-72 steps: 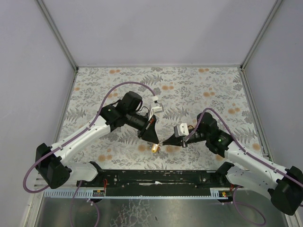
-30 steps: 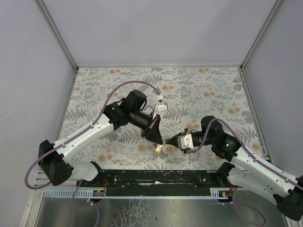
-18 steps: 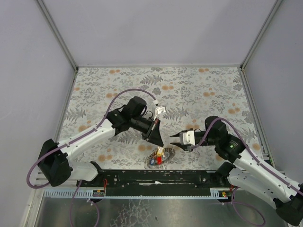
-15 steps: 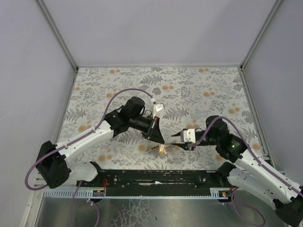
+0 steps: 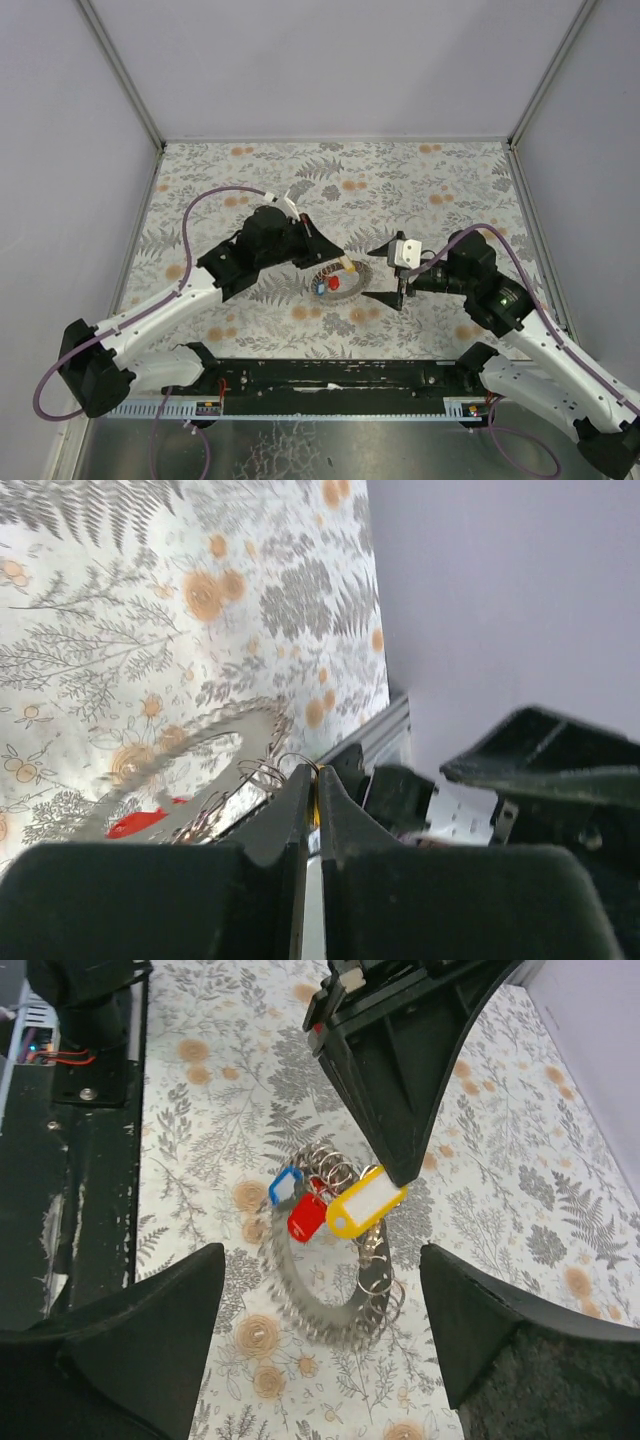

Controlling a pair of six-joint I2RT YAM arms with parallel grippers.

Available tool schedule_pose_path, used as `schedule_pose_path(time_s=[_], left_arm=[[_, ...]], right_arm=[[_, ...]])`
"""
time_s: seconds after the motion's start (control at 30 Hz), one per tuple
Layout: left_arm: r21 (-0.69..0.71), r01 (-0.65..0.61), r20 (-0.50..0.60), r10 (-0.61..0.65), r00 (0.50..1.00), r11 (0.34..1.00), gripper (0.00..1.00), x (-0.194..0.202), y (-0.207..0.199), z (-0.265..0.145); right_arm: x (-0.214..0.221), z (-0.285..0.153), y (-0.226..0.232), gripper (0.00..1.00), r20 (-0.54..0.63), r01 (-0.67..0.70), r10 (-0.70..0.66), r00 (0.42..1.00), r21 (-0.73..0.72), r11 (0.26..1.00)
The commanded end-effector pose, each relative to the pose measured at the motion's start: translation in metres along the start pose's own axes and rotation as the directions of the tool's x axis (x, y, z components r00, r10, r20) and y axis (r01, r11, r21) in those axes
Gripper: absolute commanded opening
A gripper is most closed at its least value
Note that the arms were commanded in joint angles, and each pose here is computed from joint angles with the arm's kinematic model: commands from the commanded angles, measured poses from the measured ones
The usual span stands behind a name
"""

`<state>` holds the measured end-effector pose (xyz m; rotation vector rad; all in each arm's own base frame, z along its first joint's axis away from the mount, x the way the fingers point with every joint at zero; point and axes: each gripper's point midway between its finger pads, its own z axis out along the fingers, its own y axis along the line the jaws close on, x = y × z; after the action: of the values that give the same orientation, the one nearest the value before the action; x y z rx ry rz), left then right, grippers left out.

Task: Remove the keys from the keyring
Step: Remove the key from the keyring.

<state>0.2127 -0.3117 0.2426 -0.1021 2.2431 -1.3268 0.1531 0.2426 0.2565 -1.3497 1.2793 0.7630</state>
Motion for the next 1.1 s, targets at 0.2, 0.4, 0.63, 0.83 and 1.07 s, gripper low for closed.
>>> schedule_pose_path(time_s=[0.2,0.4,0.63,0.83,1.07], left_arm=[[-0.088,0.335,0.242,-0.306,0.921,0.938,0.0,-0.061,-0.013,0.026],[-0.107,0.413,0.283,-0.37,0.885,0.905,0.0,-0.074,-0.019,0.03],[-0.117,0.448,0.24,-0.412,0.879,0.887,0.0,-0.067,-0.022,0.038],[-0.107,0.447,0.233,-0.415,0.88,0.888,0.0,-0.066,-0.026,0.034],[-0.096,0.461,0.212,-0.435,0.875,0.882,0.0,-0.062,-0.027,0.035]], right_arm=[[-0.016,0.015,-0.05,0.86,-0.033,0.029,-0.025,0.999,0.121,0.992],[-0.005,0.023,-0.082,0.87,-0.091,0.079,-0.059,0.994,0.229,0.97],[-0.013,0.028,-0.109,0.85,-0.114,0.205,-0.179,0.977,0.291,0.935],[-0.017,0.031,-0.11,0.69,-0.118,0.255,-0.231,0.966,0.266,0.93],[-0.01,0.039,-0.106,0.6,-0.133,0.308,-0.285,0.949,0.218,0.926]])
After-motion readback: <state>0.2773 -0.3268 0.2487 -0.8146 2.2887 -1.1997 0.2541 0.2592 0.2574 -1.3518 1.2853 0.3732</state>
